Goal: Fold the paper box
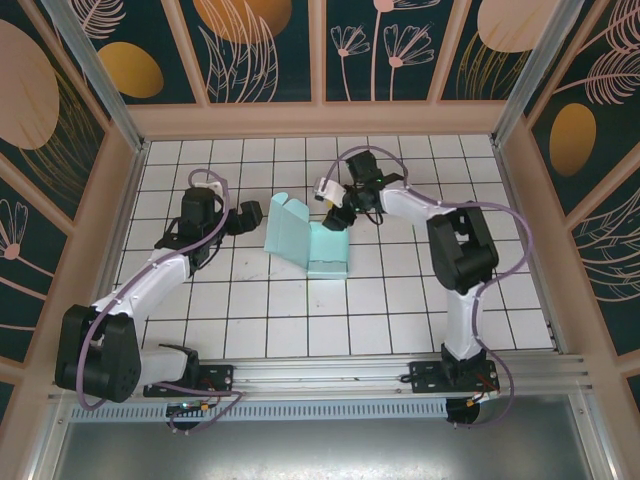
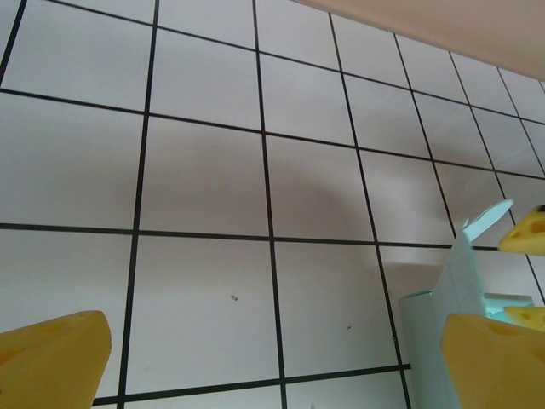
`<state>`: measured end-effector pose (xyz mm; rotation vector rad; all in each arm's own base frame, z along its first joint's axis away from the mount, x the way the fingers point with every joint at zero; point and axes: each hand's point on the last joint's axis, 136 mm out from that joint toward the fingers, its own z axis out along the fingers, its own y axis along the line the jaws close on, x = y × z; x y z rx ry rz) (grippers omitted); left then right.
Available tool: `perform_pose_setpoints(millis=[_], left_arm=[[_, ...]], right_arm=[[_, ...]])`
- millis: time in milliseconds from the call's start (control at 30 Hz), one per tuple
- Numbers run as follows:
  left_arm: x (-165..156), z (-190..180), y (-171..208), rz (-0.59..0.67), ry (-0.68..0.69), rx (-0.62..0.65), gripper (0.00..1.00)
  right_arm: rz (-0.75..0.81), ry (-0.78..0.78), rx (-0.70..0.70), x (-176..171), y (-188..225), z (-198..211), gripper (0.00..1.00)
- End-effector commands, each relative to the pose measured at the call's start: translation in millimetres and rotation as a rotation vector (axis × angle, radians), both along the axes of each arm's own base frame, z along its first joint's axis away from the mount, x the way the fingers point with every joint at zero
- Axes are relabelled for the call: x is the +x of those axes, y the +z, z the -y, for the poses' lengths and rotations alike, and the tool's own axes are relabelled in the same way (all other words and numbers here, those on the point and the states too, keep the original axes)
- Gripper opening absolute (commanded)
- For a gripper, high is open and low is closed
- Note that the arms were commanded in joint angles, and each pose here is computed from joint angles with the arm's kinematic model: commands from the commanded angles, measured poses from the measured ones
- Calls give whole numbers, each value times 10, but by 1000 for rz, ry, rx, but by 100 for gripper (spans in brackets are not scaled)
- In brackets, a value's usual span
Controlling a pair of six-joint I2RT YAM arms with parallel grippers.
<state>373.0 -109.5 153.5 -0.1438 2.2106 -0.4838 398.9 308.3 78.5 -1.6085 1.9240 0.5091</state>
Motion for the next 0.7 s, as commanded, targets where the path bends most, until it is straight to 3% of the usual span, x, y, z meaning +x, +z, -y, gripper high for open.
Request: perform_pose_setpoints(millis=[0, 167, 300, 433, 567, 667], left_arm=[[-24, -36, -2, 10, -2, 14, 99], [-29, -35, -44, 5, -7, 18, 99], [-30, -22, -48, 6, -14, 17, 99], [-25, -32, -37, 12, -6, 14, 99], [-21, -93, -51, 5, 27, 31, 98], [1, -97, -25, 9, 36, 24, 99]], right_arm=[[-93, 69, -83, -180, -159, 4, 48], [-87, 34, -117, -78, -192, 17, 20], [-39, -2, -105, -34, -115, 54, 7], [50, -125, -46, 100, 28, 136, 3], [158, -468, 61, 418, 288, 425, 6], [201, -683, 119, 443, 403, 696, 6]])
